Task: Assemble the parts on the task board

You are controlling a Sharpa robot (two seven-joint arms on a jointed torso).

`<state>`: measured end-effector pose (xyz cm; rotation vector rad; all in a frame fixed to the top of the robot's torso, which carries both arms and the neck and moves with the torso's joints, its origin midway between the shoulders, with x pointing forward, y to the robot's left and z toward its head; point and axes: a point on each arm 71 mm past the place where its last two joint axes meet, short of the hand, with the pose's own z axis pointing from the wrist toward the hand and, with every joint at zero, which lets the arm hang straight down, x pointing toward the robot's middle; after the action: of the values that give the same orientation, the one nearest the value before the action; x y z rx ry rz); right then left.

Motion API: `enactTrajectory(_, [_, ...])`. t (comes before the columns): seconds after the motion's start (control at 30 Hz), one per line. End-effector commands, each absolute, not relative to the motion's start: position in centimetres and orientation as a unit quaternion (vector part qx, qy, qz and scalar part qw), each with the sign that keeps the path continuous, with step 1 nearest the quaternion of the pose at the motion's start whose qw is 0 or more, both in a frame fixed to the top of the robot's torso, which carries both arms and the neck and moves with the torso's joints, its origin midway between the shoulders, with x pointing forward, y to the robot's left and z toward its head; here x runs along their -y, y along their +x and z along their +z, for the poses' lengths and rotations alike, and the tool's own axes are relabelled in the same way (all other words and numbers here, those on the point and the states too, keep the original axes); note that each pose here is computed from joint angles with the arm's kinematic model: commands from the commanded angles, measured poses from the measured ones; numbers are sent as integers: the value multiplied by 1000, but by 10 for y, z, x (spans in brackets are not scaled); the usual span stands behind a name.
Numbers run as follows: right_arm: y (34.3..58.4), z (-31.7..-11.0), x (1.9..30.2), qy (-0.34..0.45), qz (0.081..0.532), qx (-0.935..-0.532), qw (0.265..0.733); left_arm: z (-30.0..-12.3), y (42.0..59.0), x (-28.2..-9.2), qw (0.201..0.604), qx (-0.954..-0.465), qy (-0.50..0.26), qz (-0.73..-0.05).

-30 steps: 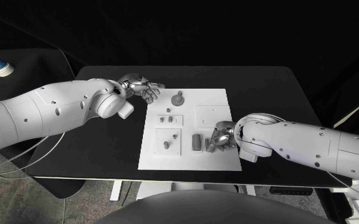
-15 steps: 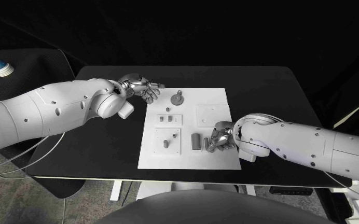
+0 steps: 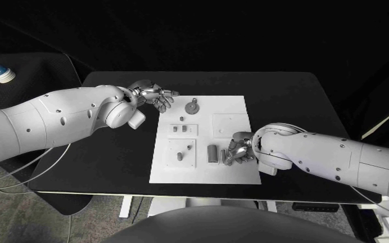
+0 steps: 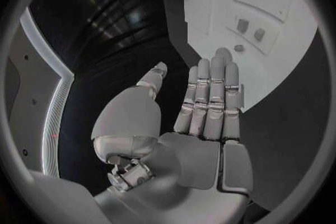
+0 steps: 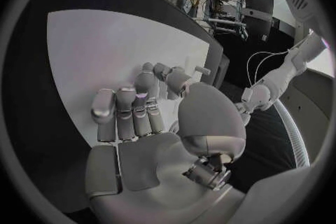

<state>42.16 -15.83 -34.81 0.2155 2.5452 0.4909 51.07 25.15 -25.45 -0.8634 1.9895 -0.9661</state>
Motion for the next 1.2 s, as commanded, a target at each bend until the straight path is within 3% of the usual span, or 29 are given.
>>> enactTrajectory(0.03, [418, -356, 163, 72, 162, -946, 271, -254, 510, -249, 371, -779, -332, -382])
enactTrajectory(0.33, [417, -354, 168, 85, 174, -939, 285, -254, 511, -250, 372, -778, -332, -382])
enactTrajectory(0.73, [421, -333, 176, 110, 242, -911, 316, -253, 514, -254, 382, -772, -335, -382])
enactTrajectory(0.93, [430, -324, 183, 111, 264, -894, 345, -252, 517, -256, 392, -763, -340, -385])
enactTrajectory(1.2, [454, -311, 190, 119, 332, -852, 388, -249, 522, -261, 406, -744, -352, -398])
